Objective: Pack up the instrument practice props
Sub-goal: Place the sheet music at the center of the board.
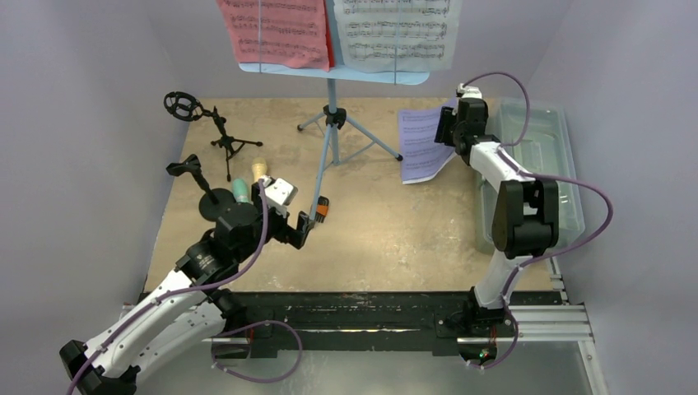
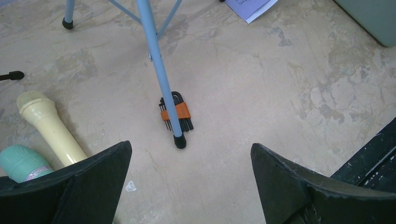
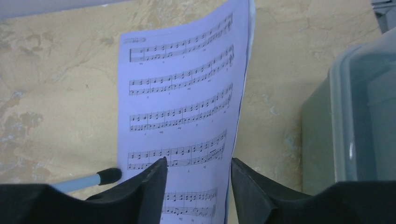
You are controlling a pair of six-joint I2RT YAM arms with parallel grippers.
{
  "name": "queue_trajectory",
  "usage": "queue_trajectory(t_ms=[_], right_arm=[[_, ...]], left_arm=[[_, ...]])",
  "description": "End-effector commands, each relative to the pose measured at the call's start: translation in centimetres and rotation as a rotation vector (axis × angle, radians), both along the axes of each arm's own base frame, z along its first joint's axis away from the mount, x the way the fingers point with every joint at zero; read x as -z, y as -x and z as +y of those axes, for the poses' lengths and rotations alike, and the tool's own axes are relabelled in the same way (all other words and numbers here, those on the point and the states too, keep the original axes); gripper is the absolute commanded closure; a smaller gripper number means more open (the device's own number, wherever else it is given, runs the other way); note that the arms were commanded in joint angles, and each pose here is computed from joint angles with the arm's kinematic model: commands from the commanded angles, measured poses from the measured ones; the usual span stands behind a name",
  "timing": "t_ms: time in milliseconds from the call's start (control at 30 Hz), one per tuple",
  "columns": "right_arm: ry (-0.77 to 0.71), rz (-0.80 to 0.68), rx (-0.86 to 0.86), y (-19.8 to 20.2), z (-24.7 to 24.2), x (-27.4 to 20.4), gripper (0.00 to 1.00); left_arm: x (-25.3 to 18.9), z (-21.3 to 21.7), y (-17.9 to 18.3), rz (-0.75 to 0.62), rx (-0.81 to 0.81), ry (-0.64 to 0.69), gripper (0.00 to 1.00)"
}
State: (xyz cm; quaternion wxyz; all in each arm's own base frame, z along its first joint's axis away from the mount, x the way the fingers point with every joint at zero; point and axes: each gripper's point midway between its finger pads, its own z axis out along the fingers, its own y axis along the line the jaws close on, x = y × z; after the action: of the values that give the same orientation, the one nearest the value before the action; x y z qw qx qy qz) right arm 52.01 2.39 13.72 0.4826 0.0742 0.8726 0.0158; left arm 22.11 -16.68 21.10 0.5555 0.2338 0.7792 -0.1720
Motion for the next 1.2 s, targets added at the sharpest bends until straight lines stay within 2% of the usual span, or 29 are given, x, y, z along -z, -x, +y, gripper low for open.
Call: queue_trajectory(t_ms=[0,100,267,400,600,767,900,1067,1167], right_arm=[[0.055,-0.177,0.002,-0.2,-0.9,-7.7,0.39],[0.077,-0.249,-0.006,1.5,-1.2,-11.0,0.30],[0.050,-0.356,-0.032,4.9,-2.0,-15.8,0.22],[0.066,-0.423,-0.066,8.7,-3.0,-19.0,0.12],[0.146,-0.521,-0.160,13.9,-4.0,-24.3,0.09],[0.182,-0.584,-0.273,17.0,-2.7,-28.7,0.09],[0.186,-0.624,-0.397,18.5,-0.5,-31.6,0.08],[0.123,-0.660,-0.698,20.8,4.3,-35.0,0.07],[0.065,-0.665,-0.837,22.0,6.4,-36.7,0.01]], left_arm=[[-1.3,-0.5,-0.1,-0.038,0.028,0.036,0.00],[-1.4,-0.6,-0.1,-0.038,0.032,0.041,0.00],[-1.7,-0.5,-0.1,-0.041,0.033,0.055,0.00],[-1.9,-0.5,0.0,-0.046,0.034,0.068,0.00],[-2.1,-0.4,0.0,-0.049,0.034,0.073,0.00],[-2.0,-0.4,-0.1,-0.048,0.032,0.072,0.00],[-2.0,-0.3,-0.1,-0.050,0.031,0.073,0.00],[-2.1,-0.3,-0.1,-0.052,0.031,0.076,0.00],[-2.1,-0.3,-0.2,-0.051,0.031,0.076,0.00]])
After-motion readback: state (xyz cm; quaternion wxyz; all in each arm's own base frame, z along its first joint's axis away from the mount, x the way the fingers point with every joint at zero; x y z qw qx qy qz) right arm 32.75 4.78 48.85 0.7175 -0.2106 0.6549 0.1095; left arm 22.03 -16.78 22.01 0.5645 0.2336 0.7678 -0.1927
